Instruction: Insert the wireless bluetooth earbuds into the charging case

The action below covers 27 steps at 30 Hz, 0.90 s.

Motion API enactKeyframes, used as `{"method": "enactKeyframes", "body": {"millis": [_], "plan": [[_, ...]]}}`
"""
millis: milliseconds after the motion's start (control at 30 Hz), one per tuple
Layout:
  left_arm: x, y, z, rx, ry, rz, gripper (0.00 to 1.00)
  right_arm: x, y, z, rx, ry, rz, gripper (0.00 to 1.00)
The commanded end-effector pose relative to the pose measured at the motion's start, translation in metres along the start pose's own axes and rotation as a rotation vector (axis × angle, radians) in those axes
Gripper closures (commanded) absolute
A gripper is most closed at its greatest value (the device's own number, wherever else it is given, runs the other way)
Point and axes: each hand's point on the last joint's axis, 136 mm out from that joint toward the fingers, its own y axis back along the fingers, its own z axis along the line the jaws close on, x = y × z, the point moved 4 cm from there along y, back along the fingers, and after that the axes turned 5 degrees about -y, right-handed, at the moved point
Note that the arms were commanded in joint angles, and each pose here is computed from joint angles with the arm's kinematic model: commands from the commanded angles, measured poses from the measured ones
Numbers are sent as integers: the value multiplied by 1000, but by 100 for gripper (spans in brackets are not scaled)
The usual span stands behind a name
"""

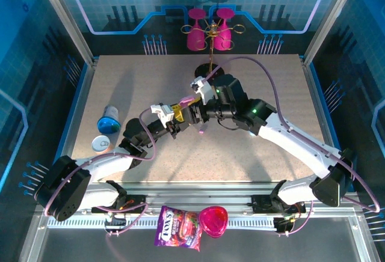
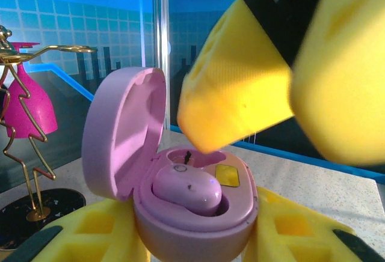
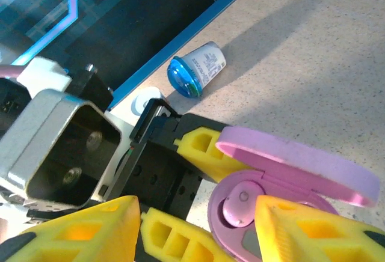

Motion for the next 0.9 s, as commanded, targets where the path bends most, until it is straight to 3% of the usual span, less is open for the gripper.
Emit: {"method": "enactKeyframes", "body": {"millis": [0,133,300,533,867], "plan": [[-18,3,7,-23,-21,-80,73,-1,22,9,-65,54,-60,46],[-22,13,18,-68,-14,-92,73,10,43,-6,-42,13,-123,46],[-29,25,24,-120,-34,-84,73,32,44,-63,98,-179,-181,48],[-44,33,18,-116,-55,-90,73,92,3,-143,352,-421,-33,50],[-47,33,14,-94,-61,-89,73,142,-82,-155,282,-594,98,52]]}}
